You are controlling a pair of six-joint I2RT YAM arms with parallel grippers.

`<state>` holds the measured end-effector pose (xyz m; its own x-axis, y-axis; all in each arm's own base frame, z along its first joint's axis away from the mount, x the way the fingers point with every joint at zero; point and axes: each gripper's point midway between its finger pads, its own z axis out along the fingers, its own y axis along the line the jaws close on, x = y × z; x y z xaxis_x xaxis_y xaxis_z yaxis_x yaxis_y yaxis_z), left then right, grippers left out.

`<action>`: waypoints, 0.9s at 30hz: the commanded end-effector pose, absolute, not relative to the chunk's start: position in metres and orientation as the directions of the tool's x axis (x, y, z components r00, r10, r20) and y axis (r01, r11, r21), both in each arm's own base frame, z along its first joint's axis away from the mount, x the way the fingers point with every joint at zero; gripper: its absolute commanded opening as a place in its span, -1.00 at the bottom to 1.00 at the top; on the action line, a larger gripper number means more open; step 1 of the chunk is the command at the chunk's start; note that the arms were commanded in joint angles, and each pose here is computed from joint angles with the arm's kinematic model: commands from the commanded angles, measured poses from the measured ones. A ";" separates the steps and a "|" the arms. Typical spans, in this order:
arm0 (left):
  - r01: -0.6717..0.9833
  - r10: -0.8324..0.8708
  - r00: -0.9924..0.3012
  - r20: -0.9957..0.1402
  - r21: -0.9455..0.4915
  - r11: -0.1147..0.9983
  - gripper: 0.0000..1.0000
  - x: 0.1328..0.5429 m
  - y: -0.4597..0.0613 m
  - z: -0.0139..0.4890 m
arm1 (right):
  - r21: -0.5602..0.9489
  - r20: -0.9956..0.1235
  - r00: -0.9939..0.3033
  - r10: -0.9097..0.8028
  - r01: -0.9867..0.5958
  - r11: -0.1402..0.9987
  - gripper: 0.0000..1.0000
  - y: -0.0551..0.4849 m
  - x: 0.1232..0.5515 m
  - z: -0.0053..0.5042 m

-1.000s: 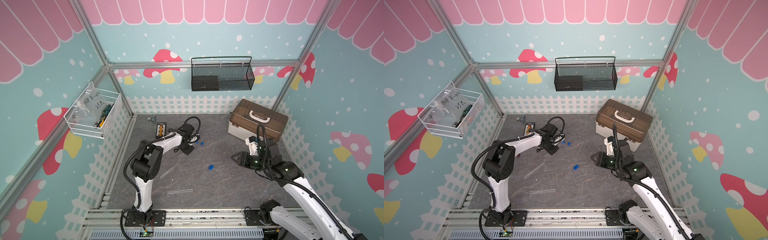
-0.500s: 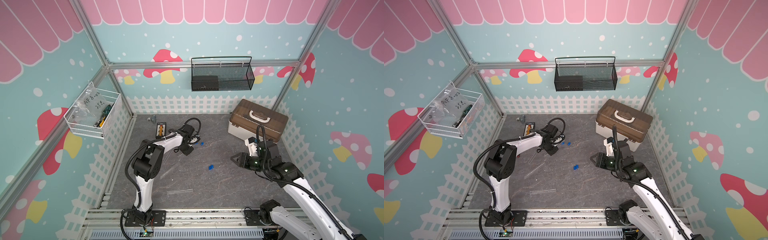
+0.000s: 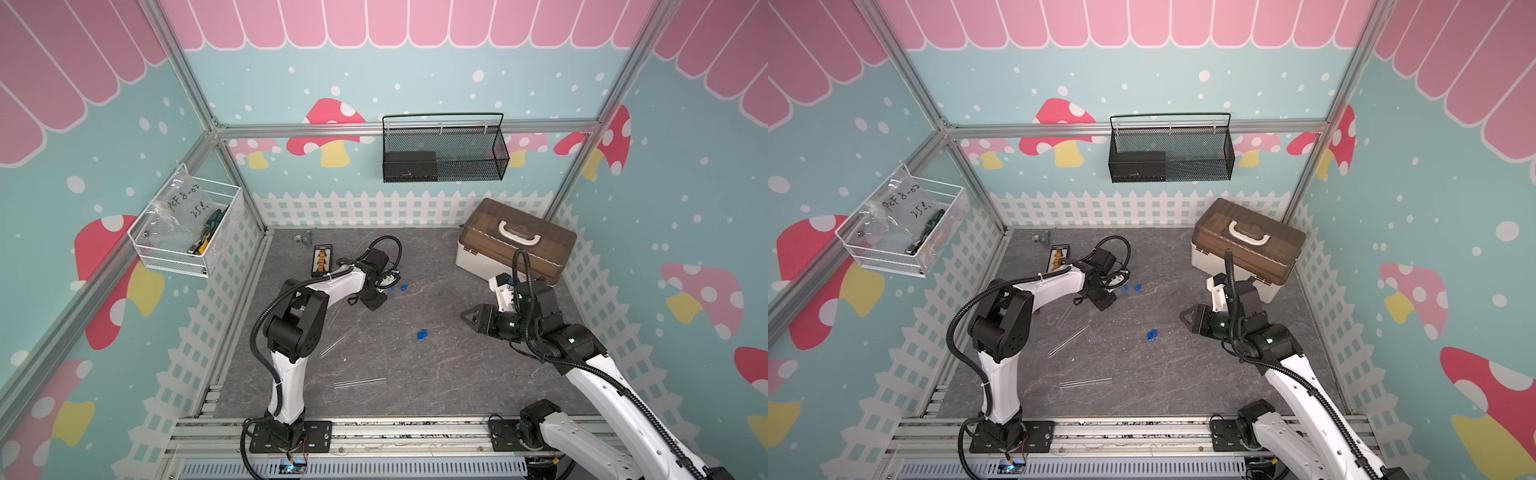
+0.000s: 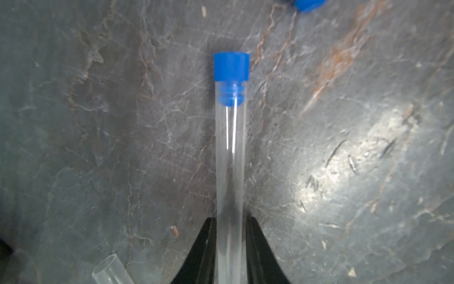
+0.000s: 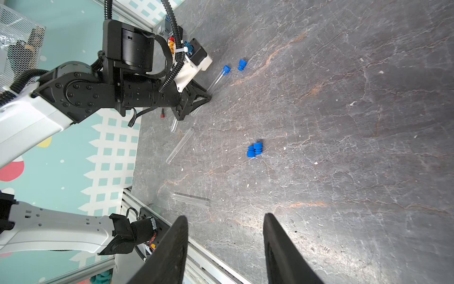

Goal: Insert stoppers into test tubes
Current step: Place the test tube at the center of the board.

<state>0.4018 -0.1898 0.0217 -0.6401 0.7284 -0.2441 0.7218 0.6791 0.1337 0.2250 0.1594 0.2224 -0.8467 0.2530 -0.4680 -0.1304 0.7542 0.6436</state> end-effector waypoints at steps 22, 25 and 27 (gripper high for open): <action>0.937 0.867 -0.056 -0.495 0.274 0.217 -0.32 0.248 -0.210 0.131 | 0.655 -0.459 -0.853 0.250 -0.134 0.744 -0.03 0.161 0.224 0.213; 0.959 0.902 -0.037 -0.429 0.239 0.153 -0.32 0.208 -0.200 0.116 | 0.653 -0.459 -0.854 0.246 -0.136 0.745 -0.03 0.162 0.226 0.212; 0.968 0.925 -0.024 -0.379 0.222 0.116 -0.32 0.185 -0.194 0.106 | 0.651 -0.461 -0.854 0.243 -0.139 0.747 -0.03 0.162 0.226 0.212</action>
<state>0.2178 -0.2094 0.1237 -0.0688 0.8765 -0.4764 0.9432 0.2127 0.2553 0.2234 0.1617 0.2114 -0.8586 0.2456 -0.4499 -0.1266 0.7490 0.6504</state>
